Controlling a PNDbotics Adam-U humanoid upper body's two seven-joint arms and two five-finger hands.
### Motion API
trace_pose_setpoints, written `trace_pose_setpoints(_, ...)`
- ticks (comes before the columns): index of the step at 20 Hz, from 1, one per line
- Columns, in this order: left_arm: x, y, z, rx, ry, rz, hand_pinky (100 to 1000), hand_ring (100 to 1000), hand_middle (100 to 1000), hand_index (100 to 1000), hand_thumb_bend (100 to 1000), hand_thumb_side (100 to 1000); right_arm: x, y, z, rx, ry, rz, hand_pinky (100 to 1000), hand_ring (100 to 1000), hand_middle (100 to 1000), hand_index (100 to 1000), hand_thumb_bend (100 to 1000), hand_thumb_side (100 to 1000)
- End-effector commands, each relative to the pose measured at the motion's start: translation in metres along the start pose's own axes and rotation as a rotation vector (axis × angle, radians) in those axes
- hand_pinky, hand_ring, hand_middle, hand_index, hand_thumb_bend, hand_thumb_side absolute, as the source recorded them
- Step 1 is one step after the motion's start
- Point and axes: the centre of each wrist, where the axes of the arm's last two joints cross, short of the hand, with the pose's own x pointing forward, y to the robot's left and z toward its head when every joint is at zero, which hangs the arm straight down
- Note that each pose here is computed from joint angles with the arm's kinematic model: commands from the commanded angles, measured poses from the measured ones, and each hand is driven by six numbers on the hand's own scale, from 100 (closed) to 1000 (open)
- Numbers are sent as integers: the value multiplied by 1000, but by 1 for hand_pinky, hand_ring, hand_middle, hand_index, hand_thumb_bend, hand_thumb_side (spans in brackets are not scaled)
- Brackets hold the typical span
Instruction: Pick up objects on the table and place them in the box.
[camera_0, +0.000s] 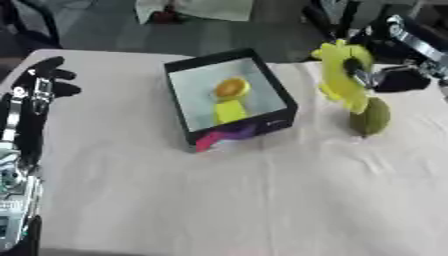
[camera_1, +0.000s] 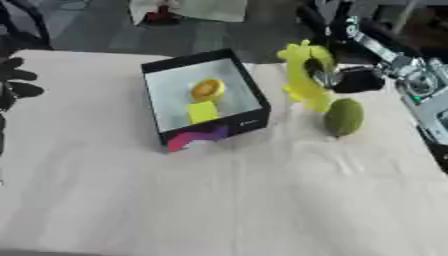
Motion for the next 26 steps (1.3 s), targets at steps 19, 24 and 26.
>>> trace_pose_setpoints(19, 34, -38, -26, -130, -155, 130, 712, 587, 619, 827, 100, 872, -55, 48, -22, 73, 230, 29, 870, 957, 898, 923, 100, 394)
trace_pose_setpoints(24, 33, -37, -25, -132, -147, 125, 711, 586, 619, 827, 100, 874, -50, 49, -23, 197, 244, 101, 909, 998, 964, 956, 100, 726)
trace_pose_setpoints(26, 32, -36, -24, -130, -146, 122, 711, 586, 619, 826, 100, 874, -48, 45, -24, 215, 235, 124, 919, 1000, 974, 961, 100, 712)
